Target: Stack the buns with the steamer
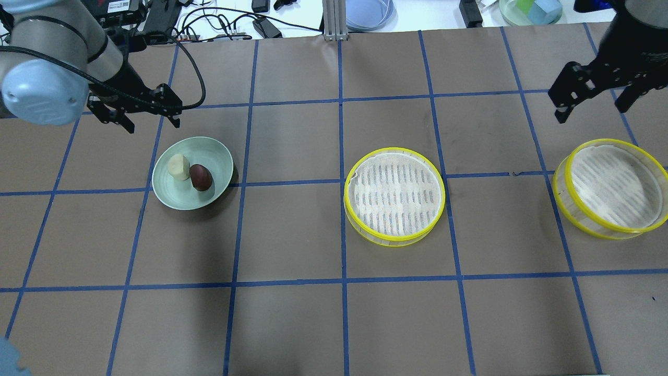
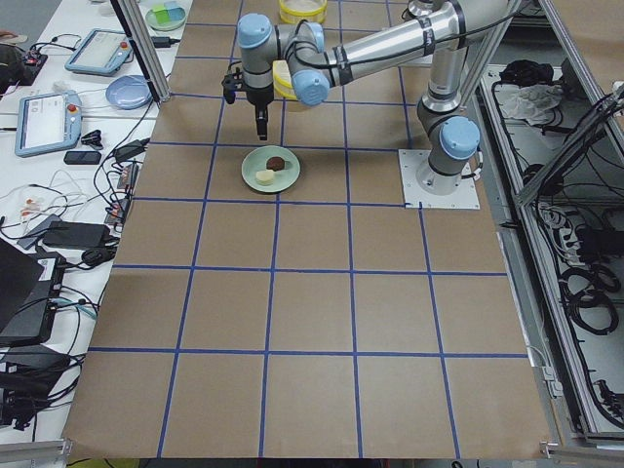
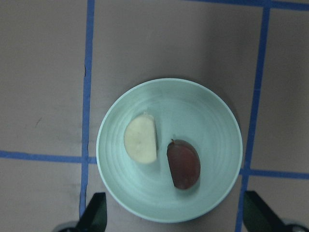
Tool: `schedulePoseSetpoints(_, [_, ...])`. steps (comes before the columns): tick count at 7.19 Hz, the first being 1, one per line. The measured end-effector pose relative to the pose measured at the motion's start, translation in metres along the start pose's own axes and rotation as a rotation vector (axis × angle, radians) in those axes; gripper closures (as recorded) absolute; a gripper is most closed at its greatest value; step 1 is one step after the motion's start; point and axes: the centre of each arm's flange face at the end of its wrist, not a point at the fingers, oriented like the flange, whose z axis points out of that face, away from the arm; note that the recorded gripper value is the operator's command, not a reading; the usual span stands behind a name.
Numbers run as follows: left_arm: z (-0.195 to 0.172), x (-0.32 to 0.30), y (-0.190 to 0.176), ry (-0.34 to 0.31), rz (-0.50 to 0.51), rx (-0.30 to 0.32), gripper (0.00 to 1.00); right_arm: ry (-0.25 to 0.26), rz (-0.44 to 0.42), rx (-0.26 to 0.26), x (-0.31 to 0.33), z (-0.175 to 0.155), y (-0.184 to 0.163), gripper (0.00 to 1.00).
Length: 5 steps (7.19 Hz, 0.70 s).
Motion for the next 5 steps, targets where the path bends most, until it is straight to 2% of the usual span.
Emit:
schedulePoseSetpoints(2, [0.056, -0.010, -0.017, 0.009, -0.016, -0.025, 0.03, 0.020, -0.087, -0.013, 0.077, 0.037, -0.014, 0.00])
schedulePoseSetpoints(4, [0.087, -0.014, -0.022, 0.015, -0.046, -0.057, 0.03, 0.022, -0.152, -0.002, 0.155, 0.090, -0.027, 0.04])
schedulePoseSetpoints(5, [0.099, -0.015, -0.024, 0.015, -0.066, -0.068, 0.03, 0.010, -0.152, -0.010, 0.185, 0.121, -0.031, 0.06])
